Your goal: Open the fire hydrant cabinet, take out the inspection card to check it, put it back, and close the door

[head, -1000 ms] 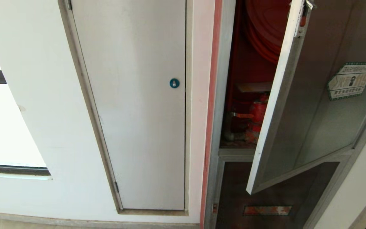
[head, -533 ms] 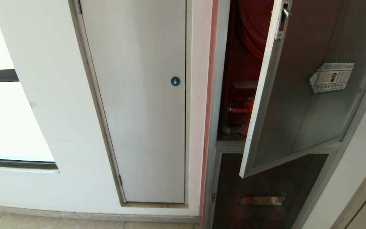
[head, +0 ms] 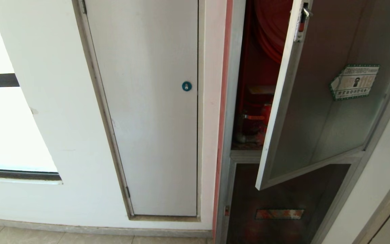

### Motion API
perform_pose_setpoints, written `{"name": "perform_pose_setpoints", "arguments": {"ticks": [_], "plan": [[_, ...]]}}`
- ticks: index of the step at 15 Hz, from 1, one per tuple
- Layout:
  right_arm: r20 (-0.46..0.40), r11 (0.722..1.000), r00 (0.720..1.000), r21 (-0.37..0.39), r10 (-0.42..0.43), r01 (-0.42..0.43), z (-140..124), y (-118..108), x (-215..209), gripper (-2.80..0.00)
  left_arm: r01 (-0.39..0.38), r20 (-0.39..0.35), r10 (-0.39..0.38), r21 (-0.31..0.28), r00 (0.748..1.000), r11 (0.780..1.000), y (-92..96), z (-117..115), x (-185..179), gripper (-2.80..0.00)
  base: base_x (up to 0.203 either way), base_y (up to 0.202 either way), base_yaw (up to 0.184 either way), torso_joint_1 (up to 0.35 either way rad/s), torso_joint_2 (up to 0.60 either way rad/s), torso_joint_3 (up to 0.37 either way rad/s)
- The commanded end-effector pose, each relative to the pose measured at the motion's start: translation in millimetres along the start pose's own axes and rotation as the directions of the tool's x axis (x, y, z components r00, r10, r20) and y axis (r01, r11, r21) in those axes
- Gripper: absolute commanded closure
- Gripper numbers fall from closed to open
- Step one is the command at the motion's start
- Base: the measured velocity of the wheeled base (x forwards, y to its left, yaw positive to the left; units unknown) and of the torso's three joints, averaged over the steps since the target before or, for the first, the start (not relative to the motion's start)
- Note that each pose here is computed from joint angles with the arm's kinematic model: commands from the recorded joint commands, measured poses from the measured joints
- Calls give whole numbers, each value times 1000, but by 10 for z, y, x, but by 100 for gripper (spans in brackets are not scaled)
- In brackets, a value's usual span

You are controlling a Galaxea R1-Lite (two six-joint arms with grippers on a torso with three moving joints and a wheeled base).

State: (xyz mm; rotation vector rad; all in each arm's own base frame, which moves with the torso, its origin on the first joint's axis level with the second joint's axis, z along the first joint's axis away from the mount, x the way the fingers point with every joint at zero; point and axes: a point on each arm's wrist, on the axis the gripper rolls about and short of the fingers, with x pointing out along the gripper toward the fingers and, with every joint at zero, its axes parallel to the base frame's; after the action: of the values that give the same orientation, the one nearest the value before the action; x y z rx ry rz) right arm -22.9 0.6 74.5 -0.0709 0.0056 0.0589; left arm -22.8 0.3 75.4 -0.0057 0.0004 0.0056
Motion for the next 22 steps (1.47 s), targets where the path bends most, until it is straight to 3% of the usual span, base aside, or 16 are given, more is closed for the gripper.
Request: {"name": "perform_pose_setpoints", "arguments": {"ticks": [1,10,12,16,22], "plan": [[-3,1000,1000,-1,1,-1,-4,0,2,0,-1,-1,1,0,1000,1000,0,1,1,0,0,0,0,0,0,0],[11,1000,1000,-6,1,-1,35,-2,-9,0,-1,0,1,0,1000,1000,0,0,0,0,0,0,0,0,0,0],[52,1000,999,-7,7,-7,262,-13,-79,0,-1,0,1,0,1000,1000,0,1,0,0,0,0,0,0,0,0],[-19,999,999,-2,38,-38,735,-44,-13,0,-1,0,1,0,1000,1000,0,1,0,0,0,0,0,0,0,0],[-105,979,974,26,201,-200,1428,-82,578,0,-1,0,1,0,1000,1000,0,0,0,0,0,0,0,0,0,0]]}}
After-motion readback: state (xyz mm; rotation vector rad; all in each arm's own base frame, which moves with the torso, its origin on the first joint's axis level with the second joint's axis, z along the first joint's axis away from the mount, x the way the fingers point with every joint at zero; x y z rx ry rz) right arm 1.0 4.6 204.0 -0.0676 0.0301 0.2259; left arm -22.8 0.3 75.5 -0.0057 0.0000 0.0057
